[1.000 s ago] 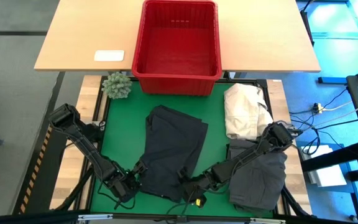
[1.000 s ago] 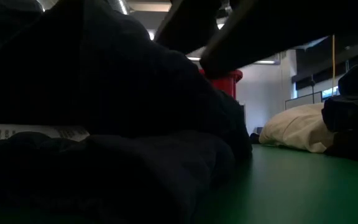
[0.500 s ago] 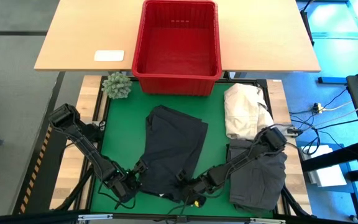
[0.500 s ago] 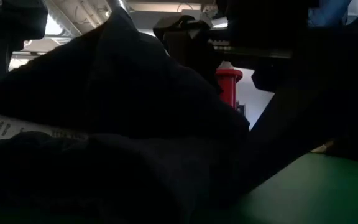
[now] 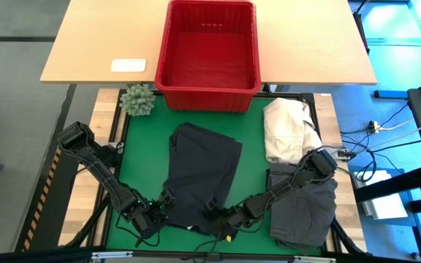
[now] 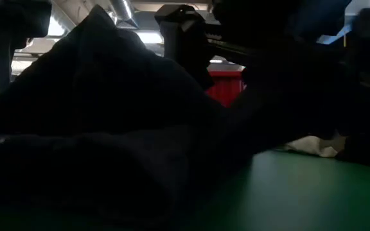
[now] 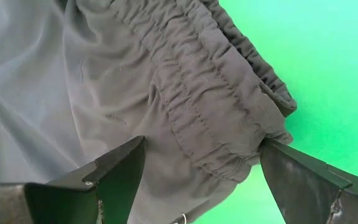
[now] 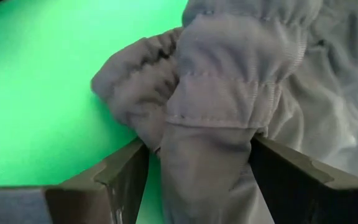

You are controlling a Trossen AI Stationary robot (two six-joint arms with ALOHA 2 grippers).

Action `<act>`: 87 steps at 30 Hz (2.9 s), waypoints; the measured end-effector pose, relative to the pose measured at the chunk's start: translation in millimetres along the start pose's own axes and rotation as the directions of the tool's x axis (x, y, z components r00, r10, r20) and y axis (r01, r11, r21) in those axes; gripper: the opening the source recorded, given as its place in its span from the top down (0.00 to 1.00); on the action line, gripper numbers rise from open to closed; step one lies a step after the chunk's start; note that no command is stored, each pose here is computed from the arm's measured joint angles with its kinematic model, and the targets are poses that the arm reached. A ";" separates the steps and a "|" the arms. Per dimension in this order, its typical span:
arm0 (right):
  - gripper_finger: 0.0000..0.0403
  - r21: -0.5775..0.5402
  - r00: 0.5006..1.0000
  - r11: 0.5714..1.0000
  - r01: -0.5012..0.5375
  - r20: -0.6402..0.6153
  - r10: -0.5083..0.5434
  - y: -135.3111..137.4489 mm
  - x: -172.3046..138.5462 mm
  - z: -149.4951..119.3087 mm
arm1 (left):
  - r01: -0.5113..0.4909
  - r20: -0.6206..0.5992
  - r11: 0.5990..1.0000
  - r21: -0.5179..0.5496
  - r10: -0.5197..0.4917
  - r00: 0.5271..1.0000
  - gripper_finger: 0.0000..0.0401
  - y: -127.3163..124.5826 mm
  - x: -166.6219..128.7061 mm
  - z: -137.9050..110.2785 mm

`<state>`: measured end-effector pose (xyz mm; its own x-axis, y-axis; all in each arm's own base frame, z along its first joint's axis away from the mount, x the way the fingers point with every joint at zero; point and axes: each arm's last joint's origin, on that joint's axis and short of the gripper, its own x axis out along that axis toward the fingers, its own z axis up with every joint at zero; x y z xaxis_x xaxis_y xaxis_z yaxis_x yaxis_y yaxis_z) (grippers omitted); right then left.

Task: Fold laundry
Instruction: Fold the gray short

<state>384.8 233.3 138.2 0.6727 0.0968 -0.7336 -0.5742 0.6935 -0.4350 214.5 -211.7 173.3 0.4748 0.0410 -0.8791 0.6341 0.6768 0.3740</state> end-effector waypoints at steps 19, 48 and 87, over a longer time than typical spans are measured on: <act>0.33 0.017 0.998 0.998 0.058 0.009 -0.058 -3.0 0.1 2.1 | 0.062 -0.153 0.985 0.158 -0.037 0.987 0.23 -14.2 -6.6 -16.4; 0.33 0.086 0.998 0.995 0.056 0.004 -0.056 -7.8 1.6 -0.2 | -0.025 -0.051 0.954 0.298 0.042 0.998 0.23 -31.3 11.1 -30.6; 0.84 0.097 0.999 0.995 0.029 0.016 -0.031 -7.0 1.2 0.5 | -0.084 0.065 0.971 0.224 0.071 0.995 0.76 -30.5 12.5 -19.9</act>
<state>389.8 228.9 140.7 0.6979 0.0868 -0.7110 -0.5060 0.7622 -0.4036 188.9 -217.1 145.1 0.5571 0.0410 -0.8294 0.7125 0.4894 0.5028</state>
